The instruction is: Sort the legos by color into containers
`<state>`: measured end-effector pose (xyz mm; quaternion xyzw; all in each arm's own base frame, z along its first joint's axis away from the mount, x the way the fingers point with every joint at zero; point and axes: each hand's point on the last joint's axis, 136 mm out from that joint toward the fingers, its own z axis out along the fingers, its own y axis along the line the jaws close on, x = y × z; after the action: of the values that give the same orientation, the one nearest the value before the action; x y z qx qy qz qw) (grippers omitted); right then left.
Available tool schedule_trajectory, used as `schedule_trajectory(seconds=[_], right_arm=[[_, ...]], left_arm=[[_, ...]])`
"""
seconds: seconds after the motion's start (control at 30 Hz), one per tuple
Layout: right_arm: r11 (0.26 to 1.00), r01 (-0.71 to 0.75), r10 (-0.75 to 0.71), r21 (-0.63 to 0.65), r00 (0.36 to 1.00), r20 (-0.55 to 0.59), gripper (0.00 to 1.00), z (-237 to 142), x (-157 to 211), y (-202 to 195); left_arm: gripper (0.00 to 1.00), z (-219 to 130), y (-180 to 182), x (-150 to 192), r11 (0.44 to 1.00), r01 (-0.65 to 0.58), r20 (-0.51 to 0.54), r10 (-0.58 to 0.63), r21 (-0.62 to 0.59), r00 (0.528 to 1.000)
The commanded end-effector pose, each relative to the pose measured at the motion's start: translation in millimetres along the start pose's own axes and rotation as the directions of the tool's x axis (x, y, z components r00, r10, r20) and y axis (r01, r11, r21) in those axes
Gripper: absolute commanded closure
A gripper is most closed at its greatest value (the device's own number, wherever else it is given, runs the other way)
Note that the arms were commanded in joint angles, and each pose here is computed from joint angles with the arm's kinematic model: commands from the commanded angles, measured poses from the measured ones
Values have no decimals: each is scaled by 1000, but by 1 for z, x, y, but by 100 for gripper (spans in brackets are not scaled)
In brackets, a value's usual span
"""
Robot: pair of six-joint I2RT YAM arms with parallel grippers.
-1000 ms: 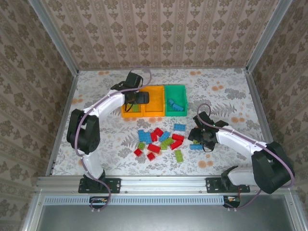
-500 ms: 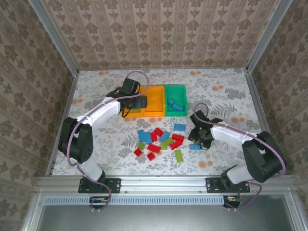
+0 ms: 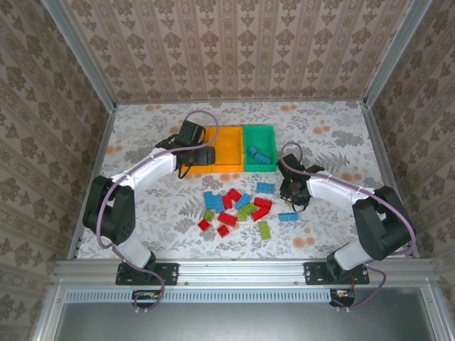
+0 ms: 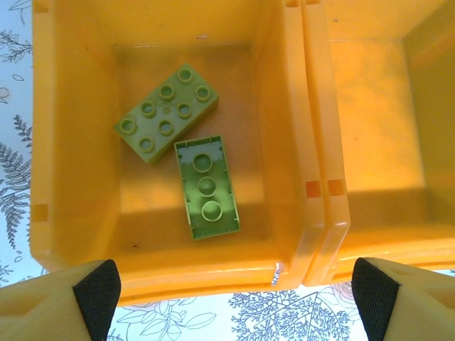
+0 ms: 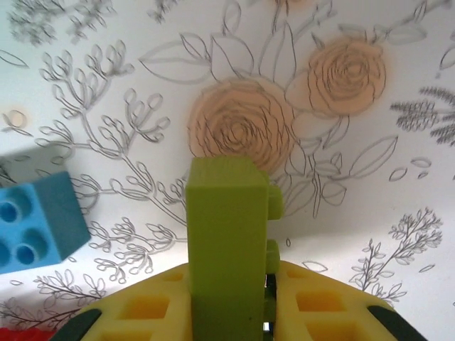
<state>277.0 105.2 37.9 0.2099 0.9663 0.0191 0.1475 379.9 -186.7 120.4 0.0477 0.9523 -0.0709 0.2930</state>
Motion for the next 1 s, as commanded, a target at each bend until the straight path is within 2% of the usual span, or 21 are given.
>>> schedule_trajectory(seconds=[0.0,0.13,0.23,0.37,0.47,0.6,0.77,0.87,0.97], right_arm=[[998,63,-62,-11,994,88,76,-24,-20,13],[976,173,-147,-133,972,185,77,-54,-33,60],[922,238,-167,-306,956,241,77,-78,-43,112],[771,292,-187,-566,953,237,77,-102,-47,188],[661,324,-241,-677,946,218,76,-110,-45,239],[573,318,-269,-756,944,193,76,-109,-47,290],[491,274,-269,-827,951,155,76,-100,-53,332],[467,251,-271,-848,953,133,75,-94,-55,349],[472,237,-279,-849,954,111,74,-83,-57,361]], left_arm=[[12,-12,16,1,998,39,24,-38,-50,999],[11,-19,37,11,988,123,42,-119,-99,992],[11,-26,53,19,973,201,73,-194,-109,978],[7,-35,82,30,943,299,117,-283,-148,952],[4,-35,94,41,928,341,113,-327,-148,938],[4,-30,103,60,916,368,64,-362,-158,930],[4,-29,106,75,912,382,43,-380,-150,924],[4,-31,102,77,917,378,45,-376,-124,926],[3,-33,97,79,926,365,43,-363,-97,931]])
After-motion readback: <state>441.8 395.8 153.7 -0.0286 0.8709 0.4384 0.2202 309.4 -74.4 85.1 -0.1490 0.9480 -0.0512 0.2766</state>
